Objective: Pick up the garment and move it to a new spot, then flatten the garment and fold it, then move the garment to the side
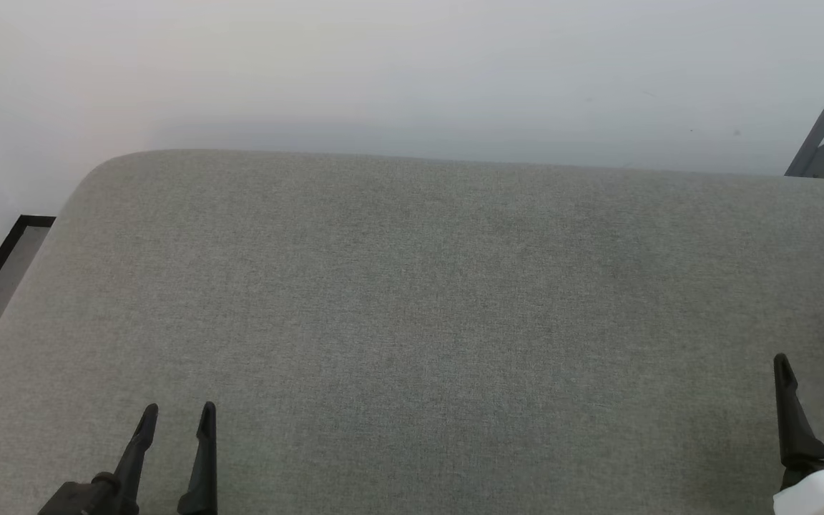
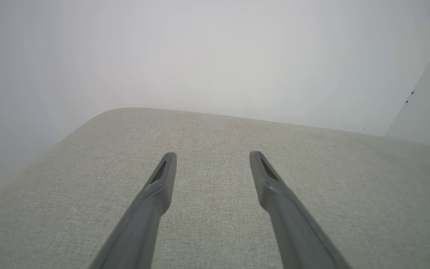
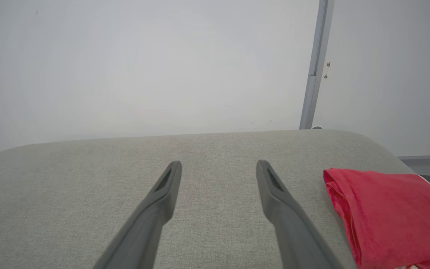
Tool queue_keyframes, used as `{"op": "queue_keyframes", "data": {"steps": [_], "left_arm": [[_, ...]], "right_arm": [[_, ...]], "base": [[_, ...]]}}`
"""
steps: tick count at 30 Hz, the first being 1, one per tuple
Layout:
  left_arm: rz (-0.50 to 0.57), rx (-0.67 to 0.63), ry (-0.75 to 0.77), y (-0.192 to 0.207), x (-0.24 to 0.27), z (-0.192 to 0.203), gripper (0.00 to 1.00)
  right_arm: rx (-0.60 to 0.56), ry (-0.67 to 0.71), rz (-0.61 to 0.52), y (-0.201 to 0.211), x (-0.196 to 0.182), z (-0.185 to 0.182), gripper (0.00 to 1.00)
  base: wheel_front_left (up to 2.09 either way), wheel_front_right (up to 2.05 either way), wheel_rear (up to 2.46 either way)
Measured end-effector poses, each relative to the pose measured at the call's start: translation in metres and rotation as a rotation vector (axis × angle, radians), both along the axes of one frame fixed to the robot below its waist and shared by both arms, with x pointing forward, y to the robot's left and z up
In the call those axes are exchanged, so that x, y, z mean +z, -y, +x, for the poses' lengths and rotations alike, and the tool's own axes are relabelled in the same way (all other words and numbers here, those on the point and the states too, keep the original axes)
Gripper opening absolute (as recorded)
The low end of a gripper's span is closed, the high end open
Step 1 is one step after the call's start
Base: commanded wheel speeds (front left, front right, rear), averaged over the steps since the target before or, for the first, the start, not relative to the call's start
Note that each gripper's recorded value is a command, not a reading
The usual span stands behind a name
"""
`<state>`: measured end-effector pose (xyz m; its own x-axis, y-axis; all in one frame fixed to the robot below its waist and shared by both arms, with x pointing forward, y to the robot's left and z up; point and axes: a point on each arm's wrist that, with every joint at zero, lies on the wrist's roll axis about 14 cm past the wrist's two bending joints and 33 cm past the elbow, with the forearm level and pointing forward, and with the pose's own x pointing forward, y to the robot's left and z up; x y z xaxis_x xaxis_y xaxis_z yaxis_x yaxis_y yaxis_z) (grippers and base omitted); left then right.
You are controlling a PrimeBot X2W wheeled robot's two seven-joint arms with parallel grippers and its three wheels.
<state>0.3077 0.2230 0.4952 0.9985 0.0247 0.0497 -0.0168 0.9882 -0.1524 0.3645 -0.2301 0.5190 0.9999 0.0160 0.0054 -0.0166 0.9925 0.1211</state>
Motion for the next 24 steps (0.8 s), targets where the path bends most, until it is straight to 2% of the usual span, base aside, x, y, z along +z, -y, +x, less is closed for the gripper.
{"op": "queue_keyframes", "data": {"steps": [18,19,24], "left_arm": [[-0.001,0.009,-0.007,-0.005,-0.002,-0.001,1.00],[-0.003,0.010,-0.012,-0.005,-0.004,-0.001,0.00],[-0.032,0.013,-0.065,0.001,-0.021,-0.007,0.00]], "right_arm": [[0.003,-0.011,0.016,-0.006,-0.002,-0.003,1.00],[0.001,-0.014,0.018,-0.006,-0.004,-0.003,0.00],[-0.006,-0.071,0.045,-0.009,-0.023,-0.008,0.00]], "base": [[0.00,0.00,0.00],[0.00,0.00,0.00],[0.00,0.00,0.00]]}}
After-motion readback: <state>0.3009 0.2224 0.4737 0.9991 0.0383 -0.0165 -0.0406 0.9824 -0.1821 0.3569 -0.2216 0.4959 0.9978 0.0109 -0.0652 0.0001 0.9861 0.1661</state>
